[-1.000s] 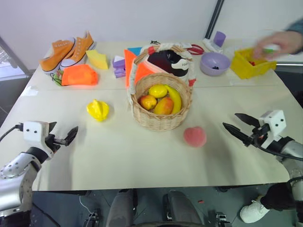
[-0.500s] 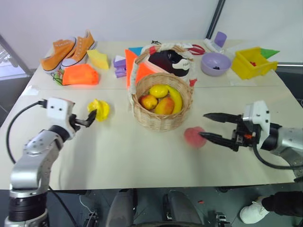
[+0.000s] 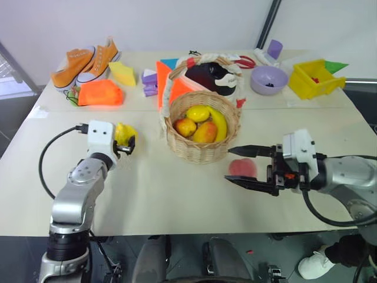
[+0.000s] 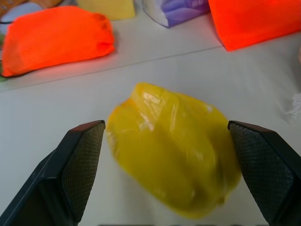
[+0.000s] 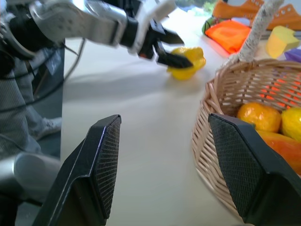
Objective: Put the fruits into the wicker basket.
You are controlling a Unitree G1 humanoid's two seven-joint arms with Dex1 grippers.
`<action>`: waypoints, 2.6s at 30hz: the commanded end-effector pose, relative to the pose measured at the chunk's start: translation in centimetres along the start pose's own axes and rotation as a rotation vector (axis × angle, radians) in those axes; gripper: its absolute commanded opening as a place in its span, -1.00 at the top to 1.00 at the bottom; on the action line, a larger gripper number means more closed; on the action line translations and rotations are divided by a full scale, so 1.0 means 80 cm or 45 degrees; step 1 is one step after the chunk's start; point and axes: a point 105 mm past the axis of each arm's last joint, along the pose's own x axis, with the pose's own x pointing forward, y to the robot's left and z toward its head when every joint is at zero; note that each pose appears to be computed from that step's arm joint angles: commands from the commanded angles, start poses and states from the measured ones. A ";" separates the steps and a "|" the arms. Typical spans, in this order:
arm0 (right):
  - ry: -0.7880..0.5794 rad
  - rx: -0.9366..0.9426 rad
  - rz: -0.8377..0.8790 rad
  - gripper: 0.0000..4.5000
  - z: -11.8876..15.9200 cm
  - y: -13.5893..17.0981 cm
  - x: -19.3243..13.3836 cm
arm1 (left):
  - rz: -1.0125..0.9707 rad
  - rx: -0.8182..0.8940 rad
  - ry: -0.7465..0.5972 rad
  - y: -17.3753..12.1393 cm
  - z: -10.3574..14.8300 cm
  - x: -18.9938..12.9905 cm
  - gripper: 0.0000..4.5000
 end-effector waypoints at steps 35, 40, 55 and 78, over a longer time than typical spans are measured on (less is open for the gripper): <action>0.048 -0.134 -0.111 -0.40 0.018 -0.027 -0.017 | -0.939 0.144 -0.590 -0.077 0.159 -0.113 0.95; 0.043 -0.141 -0.120 -0.40 0.021 -0.026 -0.016 | -0.958 0.174 -0.631 -0.123 0.176 -0.090 0.95; 0.159 0.098 -0.298 -0.64 -0.019 -0.031 -0.036 | -1.048 0.142 -0.652 -0.166 0.180 -0.036 -0.56; 0.436 0.045 -0.395 -0.98 -0.135 -0.051 -0.033 | -1.543 0.359 -0.322 -0.135 0.076 -0.146 -0.57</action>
